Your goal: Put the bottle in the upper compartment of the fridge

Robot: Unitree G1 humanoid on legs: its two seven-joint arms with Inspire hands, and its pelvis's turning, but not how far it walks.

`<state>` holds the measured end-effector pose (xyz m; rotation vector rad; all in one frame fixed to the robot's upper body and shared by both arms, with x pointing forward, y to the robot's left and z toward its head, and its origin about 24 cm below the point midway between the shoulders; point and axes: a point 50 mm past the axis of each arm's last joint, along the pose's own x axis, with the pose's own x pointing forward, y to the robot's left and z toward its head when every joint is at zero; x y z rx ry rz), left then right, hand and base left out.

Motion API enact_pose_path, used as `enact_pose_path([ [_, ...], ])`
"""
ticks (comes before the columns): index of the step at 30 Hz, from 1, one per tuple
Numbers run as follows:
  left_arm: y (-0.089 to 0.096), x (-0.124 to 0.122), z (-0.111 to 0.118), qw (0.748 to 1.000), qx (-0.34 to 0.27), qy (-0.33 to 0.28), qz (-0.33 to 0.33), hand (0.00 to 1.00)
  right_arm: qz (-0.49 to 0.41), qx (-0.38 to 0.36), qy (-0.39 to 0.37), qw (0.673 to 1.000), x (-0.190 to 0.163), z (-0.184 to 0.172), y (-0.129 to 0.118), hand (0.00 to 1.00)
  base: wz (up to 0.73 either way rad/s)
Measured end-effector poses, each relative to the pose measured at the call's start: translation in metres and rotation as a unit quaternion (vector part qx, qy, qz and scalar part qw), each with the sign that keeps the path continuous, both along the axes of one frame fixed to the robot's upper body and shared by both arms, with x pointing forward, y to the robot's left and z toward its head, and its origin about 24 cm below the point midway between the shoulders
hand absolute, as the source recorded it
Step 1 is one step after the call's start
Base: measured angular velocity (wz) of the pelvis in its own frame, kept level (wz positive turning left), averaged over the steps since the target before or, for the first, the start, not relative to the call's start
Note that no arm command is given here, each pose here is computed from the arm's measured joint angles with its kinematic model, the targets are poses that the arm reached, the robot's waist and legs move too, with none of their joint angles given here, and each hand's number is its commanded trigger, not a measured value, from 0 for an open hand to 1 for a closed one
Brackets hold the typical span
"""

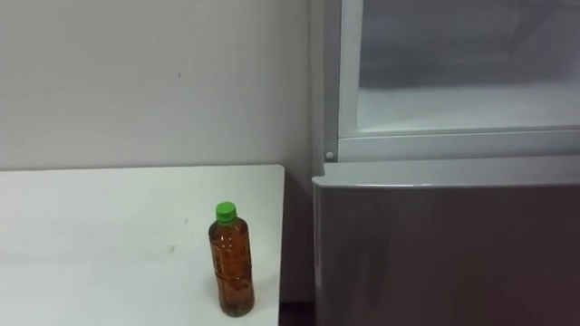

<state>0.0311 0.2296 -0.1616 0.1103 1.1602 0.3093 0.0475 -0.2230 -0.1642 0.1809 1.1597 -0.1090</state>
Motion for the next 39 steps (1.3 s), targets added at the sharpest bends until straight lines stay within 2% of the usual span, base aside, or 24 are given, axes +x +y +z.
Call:
enact_pose_path([
  [8, -0.001, 0.0, 0.0, 1.0, 0.006, 0.001, 0.002, 0.0, 0.04, -0.013, -0.017, 0.999, 0.009, 0.003, 0.002, 0.0, -0.01],
  [11, -0.001, 0.001, 0.0, 1.0, 0.013, 0.003, -0.011, 0.0, 0.062, -0.022, -0.045, 0.997, 0.022, 0.008, 0.003, 0.0, -0.01],
  [16, -0.001, 0.005, 0.0, 1.0, 0.016, -0.003, -0.016, 0.0, 0.1, -0.03, -0.176, 0.979, 0.072, 0.038, 0.016, 0.0, -0.02],
  [22, 0.001, 0.012, 0.004, 0.999, 0.022, -0.019, -0.032, 0.0, 0.118, -0.032, -0.289, 0.95, 0.11, 0.074, 0.027, 0.0, 0.0],
  [39, 0.005, 0.014, 0.004, 0.997, 0.032, -0.006, -0.073, 0.0, 0.139, -0.035, -0.471, 0.87, 0.155, 0.155, 0.046, 0.0, -0.02],
])
